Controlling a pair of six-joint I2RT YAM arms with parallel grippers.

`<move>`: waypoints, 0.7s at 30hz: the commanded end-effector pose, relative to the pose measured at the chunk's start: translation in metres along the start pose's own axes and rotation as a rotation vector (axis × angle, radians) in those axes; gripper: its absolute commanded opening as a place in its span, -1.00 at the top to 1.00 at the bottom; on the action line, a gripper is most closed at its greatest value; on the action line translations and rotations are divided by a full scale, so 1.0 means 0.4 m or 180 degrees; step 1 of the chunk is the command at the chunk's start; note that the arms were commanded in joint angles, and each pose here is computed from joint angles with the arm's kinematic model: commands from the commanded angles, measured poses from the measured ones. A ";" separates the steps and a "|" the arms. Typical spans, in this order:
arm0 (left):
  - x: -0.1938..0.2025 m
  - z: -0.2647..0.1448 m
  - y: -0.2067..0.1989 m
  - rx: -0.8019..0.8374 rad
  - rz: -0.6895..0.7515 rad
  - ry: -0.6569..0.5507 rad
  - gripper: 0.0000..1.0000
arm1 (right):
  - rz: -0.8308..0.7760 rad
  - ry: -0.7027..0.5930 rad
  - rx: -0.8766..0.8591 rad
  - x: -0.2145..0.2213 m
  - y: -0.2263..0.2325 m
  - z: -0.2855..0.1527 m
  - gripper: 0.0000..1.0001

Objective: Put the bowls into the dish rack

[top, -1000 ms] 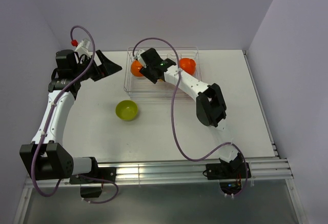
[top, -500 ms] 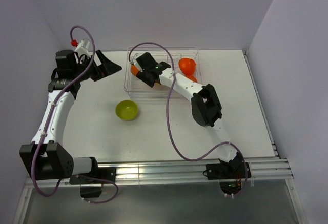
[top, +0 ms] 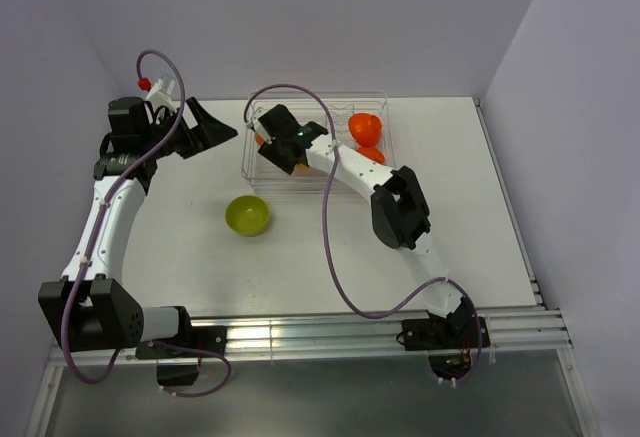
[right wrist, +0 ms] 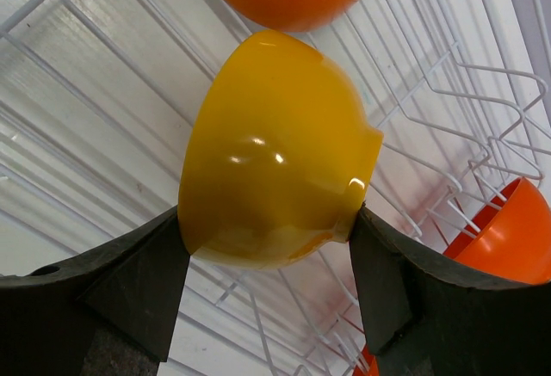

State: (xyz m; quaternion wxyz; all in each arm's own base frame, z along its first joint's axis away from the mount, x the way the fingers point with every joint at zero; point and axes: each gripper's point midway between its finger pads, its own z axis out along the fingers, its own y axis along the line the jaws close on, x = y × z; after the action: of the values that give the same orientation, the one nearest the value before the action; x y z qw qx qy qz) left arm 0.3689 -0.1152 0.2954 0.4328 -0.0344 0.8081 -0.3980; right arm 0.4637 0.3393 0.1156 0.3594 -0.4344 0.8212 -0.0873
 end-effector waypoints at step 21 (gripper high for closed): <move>-0.020 -0.020 -0.029 0.0066 0.0110 -0.0064 -0.96 | 0.0138 -0.0006 0.0086 -0.029 0.021 0.028 0.03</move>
State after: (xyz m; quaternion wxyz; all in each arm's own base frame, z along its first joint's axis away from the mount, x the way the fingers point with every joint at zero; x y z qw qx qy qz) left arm 0.3674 -0.1153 0.2932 0.4274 -0.0372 0.8109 -0.3979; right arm 0.4714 0.3526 0.1122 0.3697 -0.4197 0.8246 -0.0855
